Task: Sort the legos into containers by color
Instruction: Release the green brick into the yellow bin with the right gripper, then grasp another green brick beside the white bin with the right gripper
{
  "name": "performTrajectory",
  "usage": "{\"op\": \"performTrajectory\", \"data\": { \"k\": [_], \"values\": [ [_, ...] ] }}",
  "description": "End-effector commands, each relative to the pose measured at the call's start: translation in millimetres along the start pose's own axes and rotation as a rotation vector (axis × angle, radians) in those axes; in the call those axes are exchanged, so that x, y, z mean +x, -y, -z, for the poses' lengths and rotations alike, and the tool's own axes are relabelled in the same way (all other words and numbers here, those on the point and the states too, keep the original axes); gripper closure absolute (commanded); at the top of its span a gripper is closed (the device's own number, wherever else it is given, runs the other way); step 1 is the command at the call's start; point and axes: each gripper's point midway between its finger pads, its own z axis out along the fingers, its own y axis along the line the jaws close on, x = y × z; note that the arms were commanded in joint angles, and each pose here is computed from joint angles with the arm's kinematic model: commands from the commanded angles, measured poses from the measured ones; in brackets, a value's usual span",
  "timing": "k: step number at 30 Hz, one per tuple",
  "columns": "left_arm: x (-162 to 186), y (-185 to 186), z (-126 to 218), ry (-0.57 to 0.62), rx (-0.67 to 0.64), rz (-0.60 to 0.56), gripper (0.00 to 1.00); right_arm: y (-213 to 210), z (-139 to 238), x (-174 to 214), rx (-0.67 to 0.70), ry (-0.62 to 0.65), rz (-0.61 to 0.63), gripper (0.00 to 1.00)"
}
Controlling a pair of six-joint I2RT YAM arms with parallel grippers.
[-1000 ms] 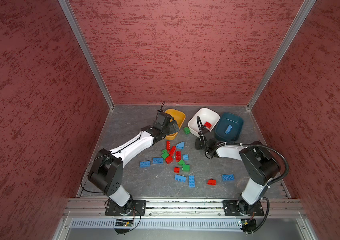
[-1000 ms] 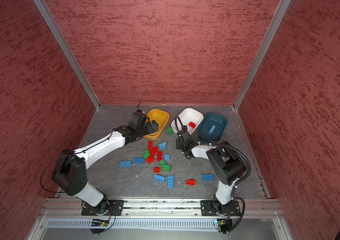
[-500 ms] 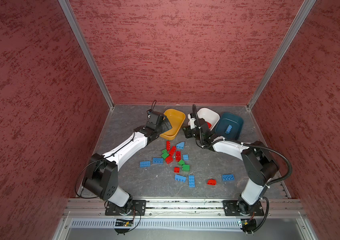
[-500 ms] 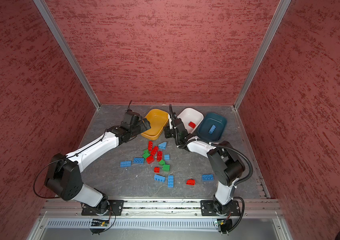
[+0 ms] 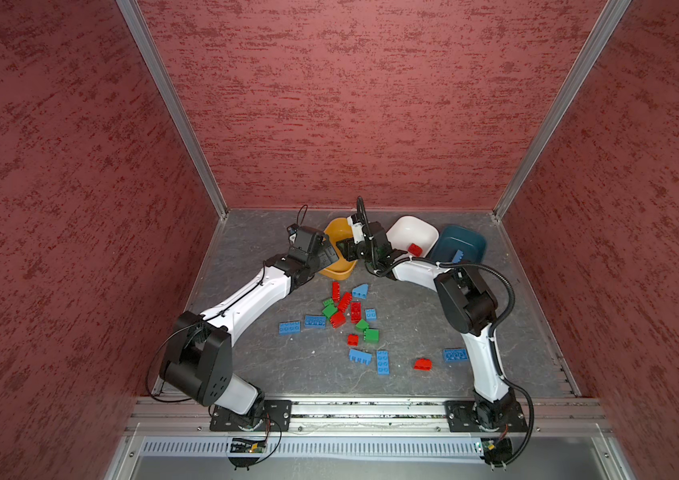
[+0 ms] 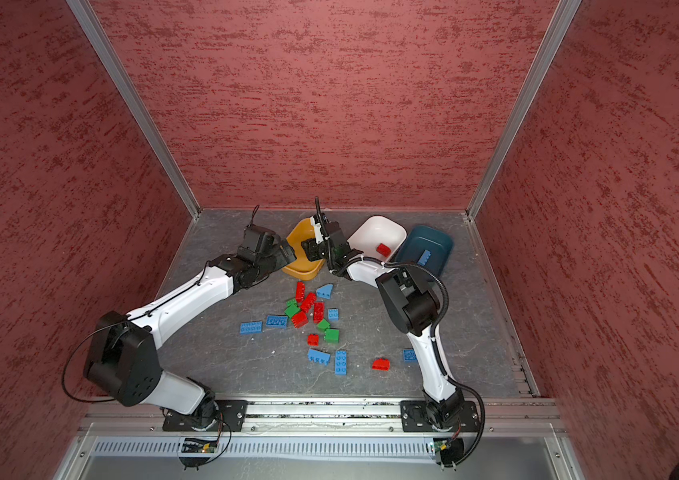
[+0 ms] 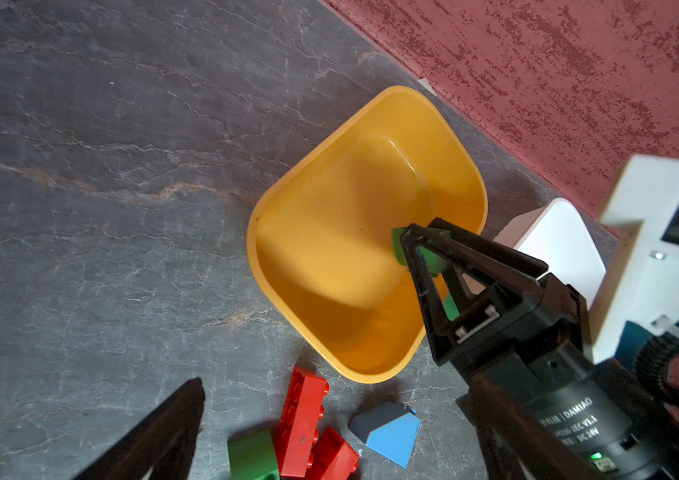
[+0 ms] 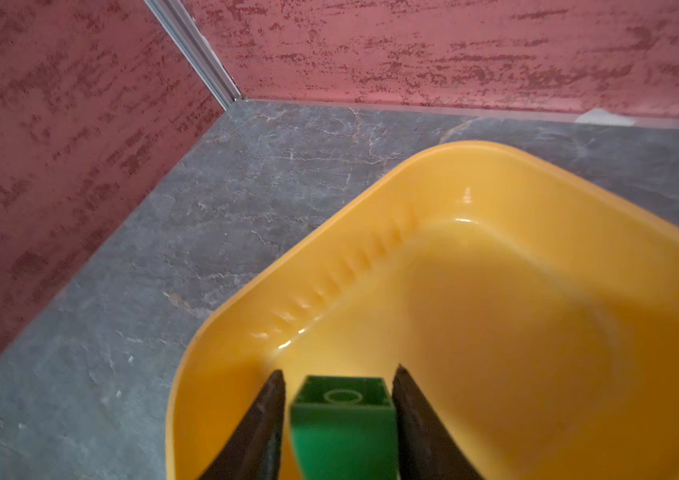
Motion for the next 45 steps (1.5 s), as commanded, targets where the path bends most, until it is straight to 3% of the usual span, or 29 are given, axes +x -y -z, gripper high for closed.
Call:
{"op": "performTrajectory", "data": {
  "k": [1,3,8,14,20,28,45],
  "values": [
    [-3,-5,6,0.009,-0.010,0.018,0.01,-7,7,-12,0.009,-0.009,0.055,0.41],
    [-3,-7,7,0.012,-0.011,0.021,0.00,-5,16,-11,0.038,-0.025,0.088,0.34],
    [-3,-9,4,0.007,-0.014,0.026,0.01,-2,47,0,0.080,-0.108,0.122,0.33],
    [-5,-10,4,0.009,-0.015,0.030,0.01,20,92,33,0.167,-0.193,0.053,0.37],
    [-7,-7,3,0.011,-0.008,0.032,0.01,44,113,59,0.270,-0.241,-0.040,0.39],
    [-5,-4,0,-0.003,-0.001,0.034,0.01,76,104,74,0.338,-0.256,-0.198,0.37],
    [-8,-2,-1,-0.003,-0.006,0.026,0.01,98,54,55,0.370,-0.165,-0.090,0.37]
  ]
}}
